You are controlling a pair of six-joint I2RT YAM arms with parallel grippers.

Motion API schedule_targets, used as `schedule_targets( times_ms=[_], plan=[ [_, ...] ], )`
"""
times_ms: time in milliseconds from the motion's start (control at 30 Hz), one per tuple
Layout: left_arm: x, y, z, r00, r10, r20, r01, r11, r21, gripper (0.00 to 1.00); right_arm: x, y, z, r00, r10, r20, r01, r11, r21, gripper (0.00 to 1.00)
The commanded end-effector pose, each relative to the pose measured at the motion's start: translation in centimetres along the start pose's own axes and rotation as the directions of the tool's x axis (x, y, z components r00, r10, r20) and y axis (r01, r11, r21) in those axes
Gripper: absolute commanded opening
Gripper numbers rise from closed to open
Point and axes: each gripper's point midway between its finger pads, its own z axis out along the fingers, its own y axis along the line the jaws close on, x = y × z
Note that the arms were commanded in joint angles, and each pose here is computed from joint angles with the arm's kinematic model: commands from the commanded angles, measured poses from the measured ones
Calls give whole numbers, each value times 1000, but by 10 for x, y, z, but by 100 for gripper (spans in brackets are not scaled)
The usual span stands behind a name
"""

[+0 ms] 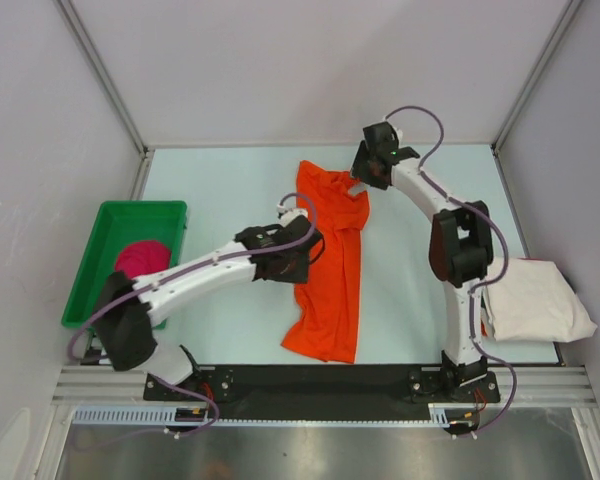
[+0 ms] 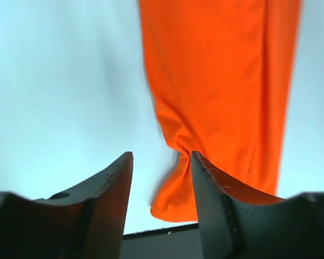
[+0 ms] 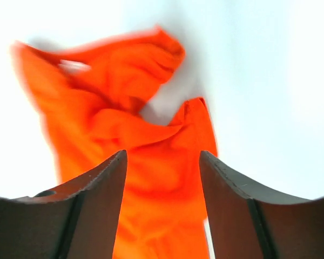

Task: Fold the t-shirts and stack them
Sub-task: Rotate the tshirt 90 degrees

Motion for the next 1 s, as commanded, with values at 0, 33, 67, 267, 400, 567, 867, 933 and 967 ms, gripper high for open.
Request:
schedule_targets(
  times_ms=[0, 33, 67, 267, 400, 567, 867, 933, 967],
  plan=[
    [-57, 22, -47, 960, -87, 266, 90, 996, 0, 54, -61, 24, -102, 971, -41, 235, 58, 996, -63, 63],
    [-62, 21, -49, 956, -68, 285, 67, 998, 13, 55, -56, 24, -113, 971, -48, 235, 64, 996, -63, 63],
    [-70, 20, -49, 948, -80, 309, 75, 997, 28, 55, -48, 22, -118, 973, -55, 225, 71, 996, -62, 63],
    [-87, -3, -12, 962, -19, 271, -12, 994, 111, 45, 39, 14, -166, 987, -90, 137, 108, 986, -130, 57],
    [-90, -22, 10, 972, 17, 236, -56, 986, 157, 33, 109, 3, -176, 987, -132, 90, 142, 983, -117, 53],
    [-68, -37, 30, 982, -1, 190, -48, 965, 256, 30, 183, -6, -168, 983, -182, -6, 180, 976, -120, 49],
    [-92, -49, 66, 984, 48, 173, -90, 965, 246, 28, 195, 0, -113, 975, -214, -60, 211, 976, -52, 47],
    [-91, -45, 84, 990, 42, 134, -73, 970, 233, 26, 191, 6, -95, 973, -218, -71, 216, 976, -36, 46],
    [-93, -45, 88, 991, 33, 128, -63, 969, 237, 26, 191, 5, -89, 972, -221, -80, 220, 975, -29, 45]
  ],
)
